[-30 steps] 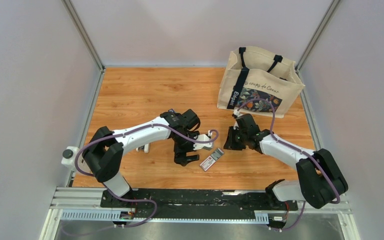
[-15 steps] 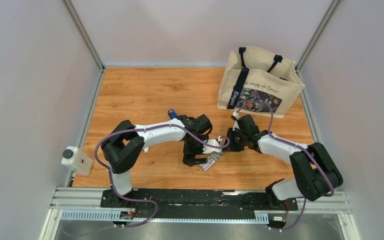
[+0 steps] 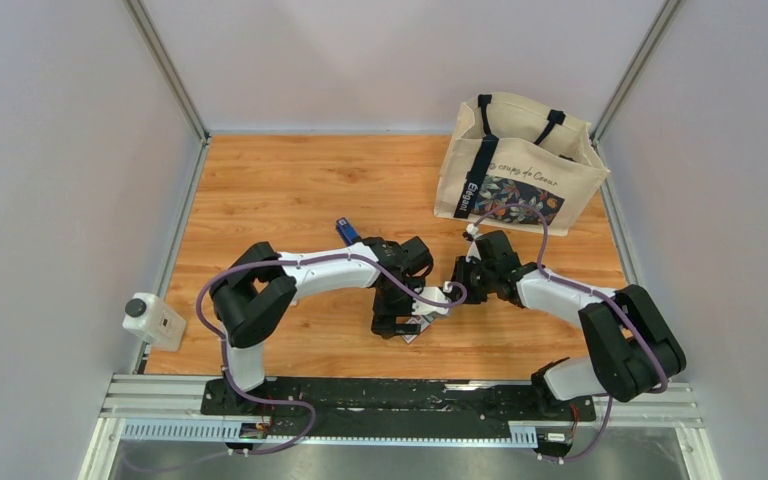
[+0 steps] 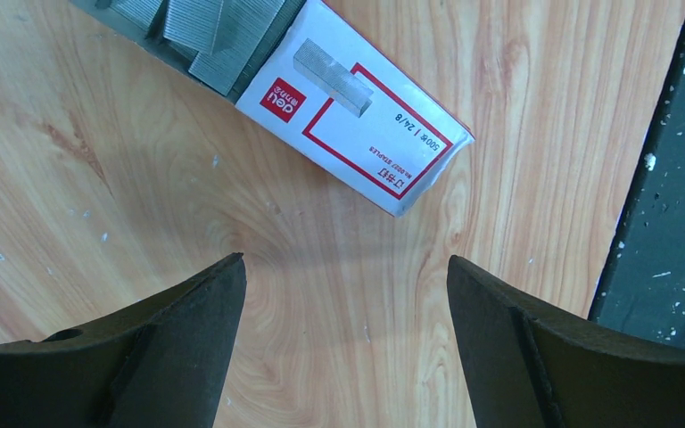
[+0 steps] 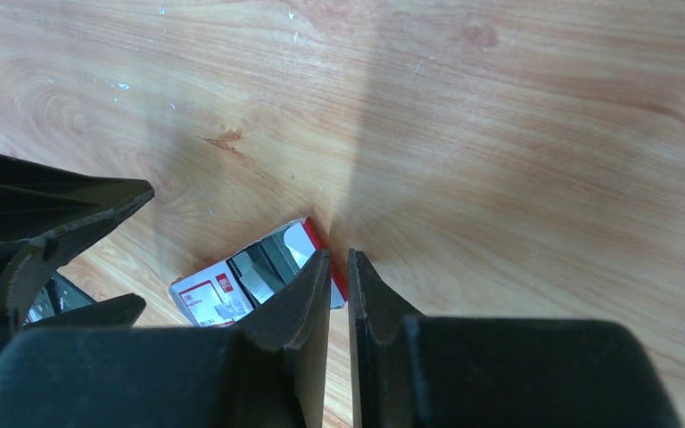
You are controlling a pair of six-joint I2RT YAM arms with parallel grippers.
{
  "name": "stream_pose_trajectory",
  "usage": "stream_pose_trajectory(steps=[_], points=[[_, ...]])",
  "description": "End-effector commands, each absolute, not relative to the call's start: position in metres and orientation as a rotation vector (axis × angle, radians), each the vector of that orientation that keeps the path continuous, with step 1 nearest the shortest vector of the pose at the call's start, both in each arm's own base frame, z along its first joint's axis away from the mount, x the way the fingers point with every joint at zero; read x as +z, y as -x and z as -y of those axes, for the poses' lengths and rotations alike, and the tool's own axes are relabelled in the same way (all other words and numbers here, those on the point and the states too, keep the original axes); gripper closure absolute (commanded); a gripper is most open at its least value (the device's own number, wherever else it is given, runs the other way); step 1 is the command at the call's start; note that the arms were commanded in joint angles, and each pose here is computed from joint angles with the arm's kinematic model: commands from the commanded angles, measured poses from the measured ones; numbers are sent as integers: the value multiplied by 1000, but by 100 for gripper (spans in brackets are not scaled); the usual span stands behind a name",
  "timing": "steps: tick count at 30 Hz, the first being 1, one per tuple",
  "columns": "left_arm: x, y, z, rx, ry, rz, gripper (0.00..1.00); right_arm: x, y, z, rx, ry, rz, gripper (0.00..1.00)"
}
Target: Unload the staples from the stapler
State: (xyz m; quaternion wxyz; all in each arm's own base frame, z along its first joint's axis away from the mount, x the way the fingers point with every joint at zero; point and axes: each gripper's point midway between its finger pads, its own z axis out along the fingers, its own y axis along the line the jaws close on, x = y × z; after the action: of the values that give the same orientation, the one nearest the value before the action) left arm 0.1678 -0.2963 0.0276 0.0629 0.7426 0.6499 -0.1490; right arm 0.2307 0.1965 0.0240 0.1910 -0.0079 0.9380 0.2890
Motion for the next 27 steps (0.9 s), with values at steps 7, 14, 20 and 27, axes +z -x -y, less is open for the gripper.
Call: stream_pose_trajectory(steps=[7, 14, 20, 27], points=[[24, -180, 312, -409, -2243, -1915, 9, 29, -232, -202, 860, 44, -2592, 86], [27, -176, 321, -442, -2244, -1914, 9, 22, -228, -201, 872, 43, -2609, 87], [26, -169, 322, -454, -2257, -1911, 9, 24, -228, -203, 888, 46, -2600, 87], [23, -169, 323, -446, -2254, -1912, 9, 22, -224, -206, 920, 41, -2602, 89]])
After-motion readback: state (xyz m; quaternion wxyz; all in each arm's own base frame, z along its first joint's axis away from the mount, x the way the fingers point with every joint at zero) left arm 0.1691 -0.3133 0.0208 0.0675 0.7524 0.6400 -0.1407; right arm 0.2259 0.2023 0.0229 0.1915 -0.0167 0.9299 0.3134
